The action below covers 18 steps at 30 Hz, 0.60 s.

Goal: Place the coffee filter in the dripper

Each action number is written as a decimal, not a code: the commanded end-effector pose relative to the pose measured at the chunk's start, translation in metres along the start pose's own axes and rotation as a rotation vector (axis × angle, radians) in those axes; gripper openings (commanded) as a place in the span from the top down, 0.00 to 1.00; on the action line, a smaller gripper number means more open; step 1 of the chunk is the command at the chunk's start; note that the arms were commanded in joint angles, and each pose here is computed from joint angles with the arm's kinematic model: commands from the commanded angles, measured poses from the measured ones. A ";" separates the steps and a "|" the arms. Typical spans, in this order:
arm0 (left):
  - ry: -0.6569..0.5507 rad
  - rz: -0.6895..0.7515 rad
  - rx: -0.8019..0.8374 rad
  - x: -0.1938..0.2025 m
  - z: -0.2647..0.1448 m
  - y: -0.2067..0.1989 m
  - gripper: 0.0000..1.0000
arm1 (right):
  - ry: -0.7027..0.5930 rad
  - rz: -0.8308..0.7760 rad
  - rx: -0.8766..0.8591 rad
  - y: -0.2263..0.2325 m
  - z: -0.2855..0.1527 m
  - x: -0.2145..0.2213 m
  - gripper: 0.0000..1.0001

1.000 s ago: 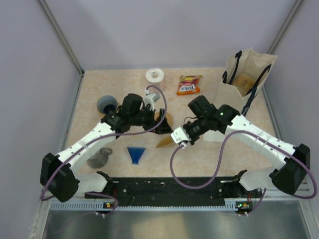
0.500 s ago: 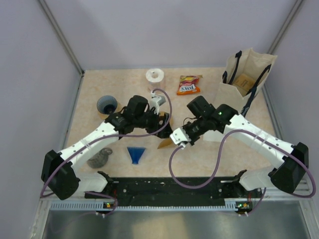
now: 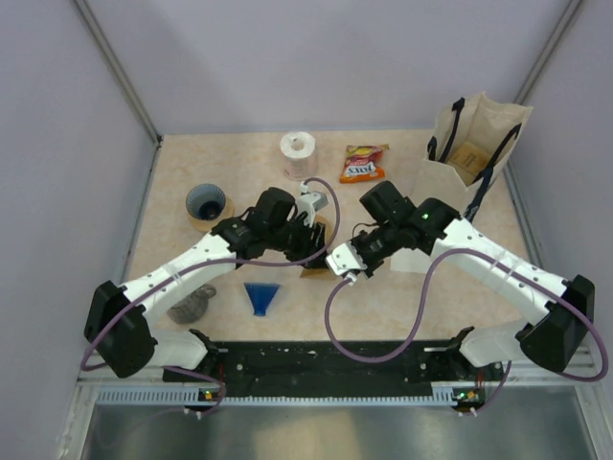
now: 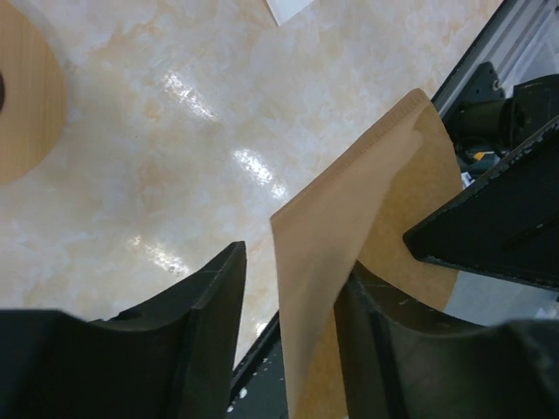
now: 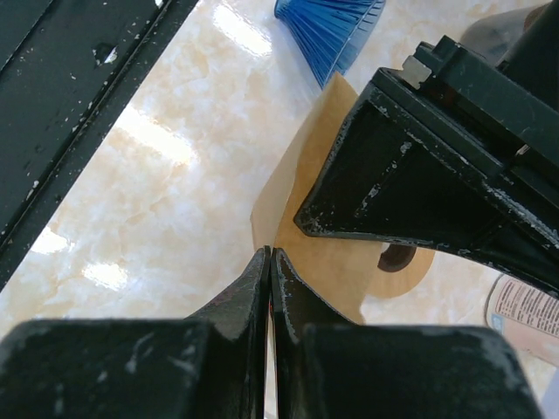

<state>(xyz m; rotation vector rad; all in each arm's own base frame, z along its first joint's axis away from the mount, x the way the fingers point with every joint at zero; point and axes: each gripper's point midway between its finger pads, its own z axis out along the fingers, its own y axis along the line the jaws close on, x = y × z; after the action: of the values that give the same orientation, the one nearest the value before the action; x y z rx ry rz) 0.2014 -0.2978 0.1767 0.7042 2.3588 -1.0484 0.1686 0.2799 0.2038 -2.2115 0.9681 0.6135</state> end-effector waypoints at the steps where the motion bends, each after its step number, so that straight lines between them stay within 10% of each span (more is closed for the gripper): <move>1: -0.066 0.049 -0.025 -0.024 -0.006 -0.003 0.59 | -0.052 -0.062 0.014 0.000 -0.007 -0.020 1.00; 10: -0.180 0.072 -0.231 -0.055 -0.015 0.026 0.92 | -0.047 -0.050 -0.052 0.024 0.000 -0.016 1.00; 18: -0.207 0.078 -0.453 -0.073 -0.025 0.062 1.00 | -0.053 -0.031 0.004 0.032 0.001 -0.012 1.00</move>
<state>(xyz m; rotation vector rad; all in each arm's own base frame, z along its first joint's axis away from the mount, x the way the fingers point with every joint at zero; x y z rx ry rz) 0.2537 -0.2848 0.1953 0.5844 2.2921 -0.7250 0.1570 0.2748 0.1904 -2.2249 0.9358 0.6005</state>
